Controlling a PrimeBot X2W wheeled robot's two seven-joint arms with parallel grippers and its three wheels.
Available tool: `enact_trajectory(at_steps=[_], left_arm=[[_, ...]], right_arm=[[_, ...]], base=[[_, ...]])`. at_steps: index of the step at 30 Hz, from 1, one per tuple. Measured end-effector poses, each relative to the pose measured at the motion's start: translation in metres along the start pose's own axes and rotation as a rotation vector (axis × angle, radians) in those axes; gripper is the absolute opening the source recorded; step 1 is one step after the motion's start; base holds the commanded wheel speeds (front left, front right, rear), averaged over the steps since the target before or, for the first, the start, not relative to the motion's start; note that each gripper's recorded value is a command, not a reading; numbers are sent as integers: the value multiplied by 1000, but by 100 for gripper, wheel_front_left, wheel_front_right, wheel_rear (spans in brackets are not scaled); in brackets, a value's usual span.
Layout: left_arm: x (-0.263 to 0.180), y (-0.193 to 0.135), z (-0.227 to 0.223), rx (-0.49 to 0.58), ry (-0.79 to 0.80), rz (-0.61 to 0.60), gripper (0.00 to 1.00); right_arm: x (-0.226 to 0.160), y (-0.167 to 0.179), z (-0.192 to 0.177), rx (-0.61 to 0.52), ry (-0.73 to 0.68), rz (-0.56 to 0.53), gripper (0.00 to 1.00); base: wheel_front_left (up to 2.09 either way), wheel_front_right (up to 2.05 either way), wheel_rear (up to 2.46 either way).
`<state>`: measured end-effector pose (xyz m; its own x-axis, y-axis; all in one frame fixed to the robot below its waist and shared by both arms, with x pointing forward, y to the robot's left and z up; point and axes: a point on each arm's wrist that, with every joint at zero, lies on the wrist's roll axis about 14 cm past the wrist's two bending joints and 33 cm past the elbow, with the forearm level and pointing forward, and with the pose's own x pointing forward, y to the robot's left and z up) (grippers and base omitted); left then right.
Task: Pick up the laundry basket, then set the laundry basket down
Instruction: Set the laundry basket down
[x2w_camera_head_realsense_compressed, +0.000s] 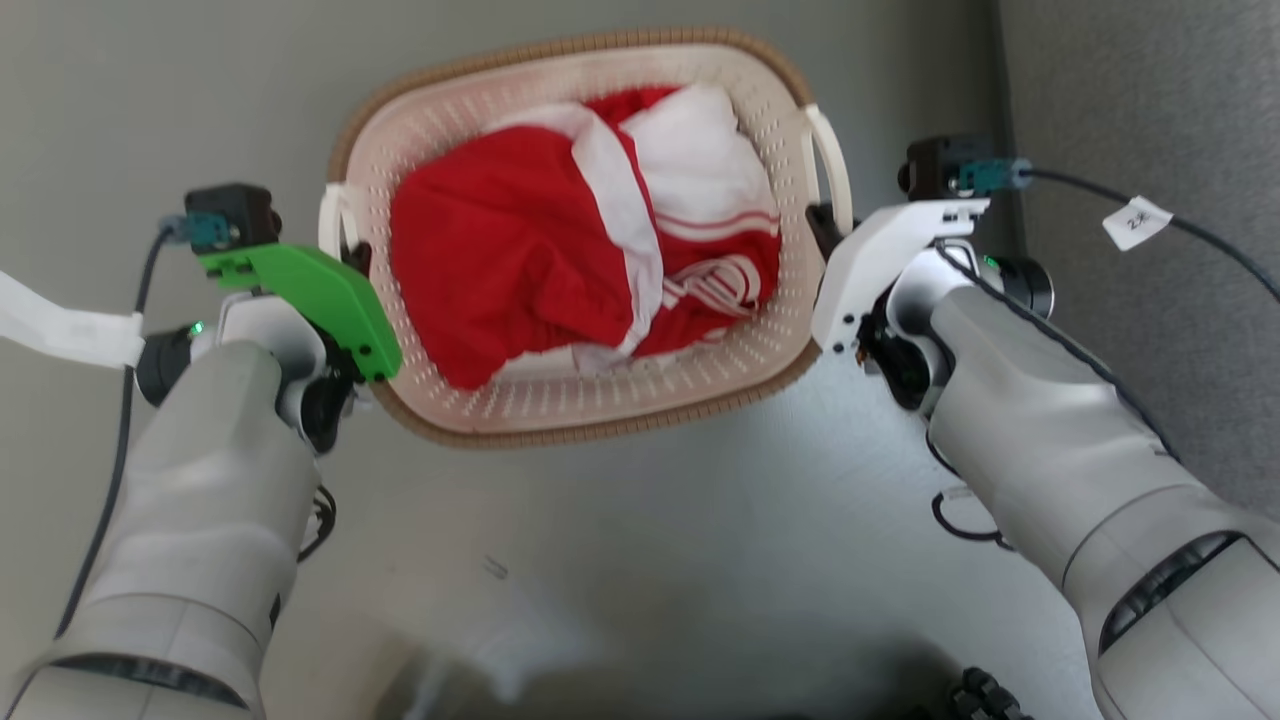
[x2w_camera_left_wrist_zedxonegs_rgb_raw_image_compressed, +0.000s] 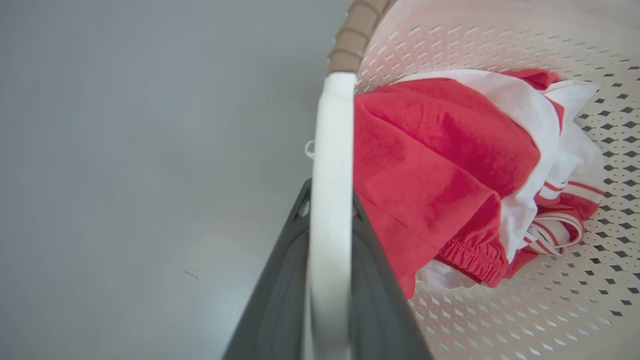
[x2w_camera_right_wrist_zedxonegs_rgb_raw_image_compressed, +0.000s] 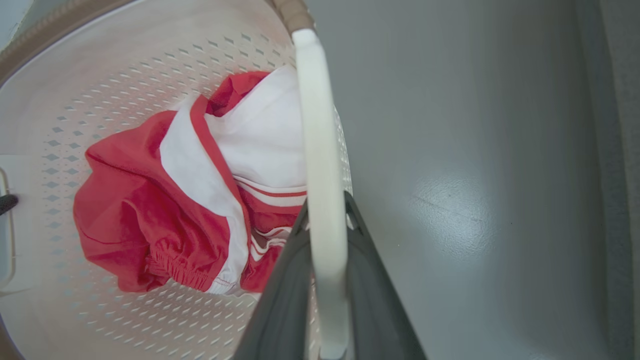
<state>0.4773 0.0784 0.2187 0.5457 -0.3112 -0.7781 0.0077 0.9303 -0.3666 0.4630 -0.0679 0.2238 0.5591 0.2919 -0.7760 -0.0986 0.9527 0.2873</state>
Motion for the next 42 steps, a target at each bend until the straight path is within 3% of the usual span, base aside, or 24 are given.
enact_trajectory(at_steps=[20, 42], left_arm=[[53, 18, -7, 1, -6, 6, 0], [75, 30, -26, 1, 24, 16, 0]], right_arm=[[52, -21, -11, 21, 9, -22, 0], [74, -30, -28, 29, 41, -36, 0]], base=[[0, 0, 0], [0, 0, 0]])
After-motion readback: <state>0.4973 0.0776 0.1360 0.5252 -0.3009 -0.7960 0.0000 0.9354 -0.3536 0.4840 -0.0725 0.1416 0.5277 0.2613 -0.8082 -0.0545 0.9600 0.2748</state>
